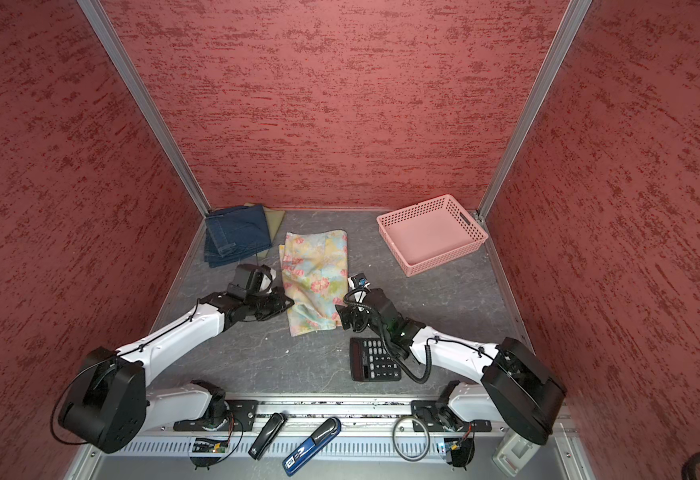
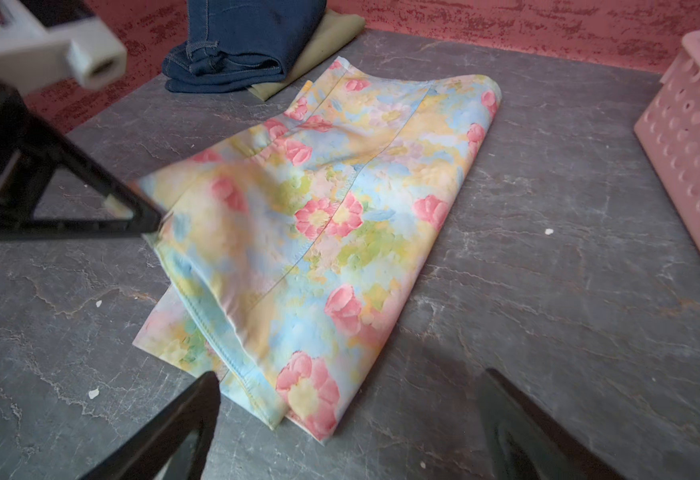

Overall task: Fold and stack skirts
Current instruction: Fold the skirt at the center of the table.

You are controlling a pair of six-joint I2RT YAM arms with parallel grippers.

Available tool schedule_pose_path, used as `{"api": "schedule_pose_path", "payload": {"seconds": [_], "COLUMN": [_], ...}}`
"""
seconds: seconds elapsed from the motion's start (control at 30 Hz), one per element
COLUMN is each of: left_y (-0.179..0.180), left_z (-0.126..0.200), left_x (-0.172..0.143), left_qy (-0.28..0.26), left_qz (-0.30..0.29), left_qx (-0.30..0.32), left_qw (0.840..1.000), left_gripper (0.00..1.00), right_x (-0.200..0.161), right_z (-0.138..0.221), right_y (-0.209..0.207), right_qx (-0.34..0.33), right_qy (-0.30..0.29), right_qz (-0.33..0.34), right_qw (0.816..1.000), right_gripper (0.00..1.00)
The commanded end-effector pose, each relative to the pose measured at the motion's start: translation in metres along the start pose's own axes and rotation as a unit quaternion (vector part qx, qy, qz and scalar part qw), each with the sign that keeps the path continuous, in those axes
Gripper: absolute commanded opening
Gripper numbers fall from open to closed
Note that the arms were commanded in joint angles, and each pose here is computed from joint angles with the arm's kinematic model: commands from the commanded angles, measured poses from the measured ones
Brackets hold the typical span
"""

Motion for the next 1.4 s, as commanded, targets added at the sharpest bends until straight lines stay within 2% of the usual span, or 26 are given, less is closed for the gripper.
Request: {"api": "schedule_pose_path", "payload": {"seconds": [0.0, 0.43, 0.6, 0.73, 1.17, 1.3, 1.37], "left_y": [-0.032, -0.082, -0.09, -0.094, -0.106, -0.107, -0.106], "left_z": [0.015, 0.011, 0.012, 0.014, 0.025, 0.027, 0.028], "left_x": [0.024, 0.046, 0.049, 0.051, 0.053, 0.052, 0.051], "left_qy": [-0.04, -0.055, -0.057, -0.06, -0.066, -0.065, -0.067], "left_qz": [-0.023, -0.019, -0.024, -0.025, -0.035, -0.038, -0.038], "left_qx": [-0.029, -0.058, -0.064, -0.068, -0.086, -0.09, -0.09], "left_qw": [0.999, 0.997, 0.996, 0.996, 0.993, 0.993, 0.993], "left_gripper": [0.0, 0.0, 0.0, 0.0, 0.0, 0.0, 0.0], "right_x": [0.018, 0.031, 0.026, 0.014, 0.0, 0.002, 0.001], "right_z": [0.002, -0.007, -0.015, -0.031, -0.064, -0.067, -0.068], "right_y": [0.004, 0.017, 0.03, 0.042, 0.031, 0.026, 0.03], "right_qx": [0.013, 0.042, 0.044, 0.041, -0.03, -0.051, -0.037], "right_qy": [-0.049, -0.119, -0.132, -0.119, -0.11, -0.106, -0.099], "right_qz": [-0.007, 0.032, 0.052, 0.065, 0.006, 0.008, 0.016], "right_qw": [0.999, 0.992, 0.989, 0.99, 0.993, 0.993, 0.994], "right_gripper": [0.99, 0.99, 0.99, 0.99, 0.98, 0.89, 0.83]}}
Point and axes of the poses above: each gripper's point midway between its finger pads, its own z axis back along the fingers, its own y axis along the line the jaws close on, x = y × z, the point moved 4 cm from there along z, back along the fingers
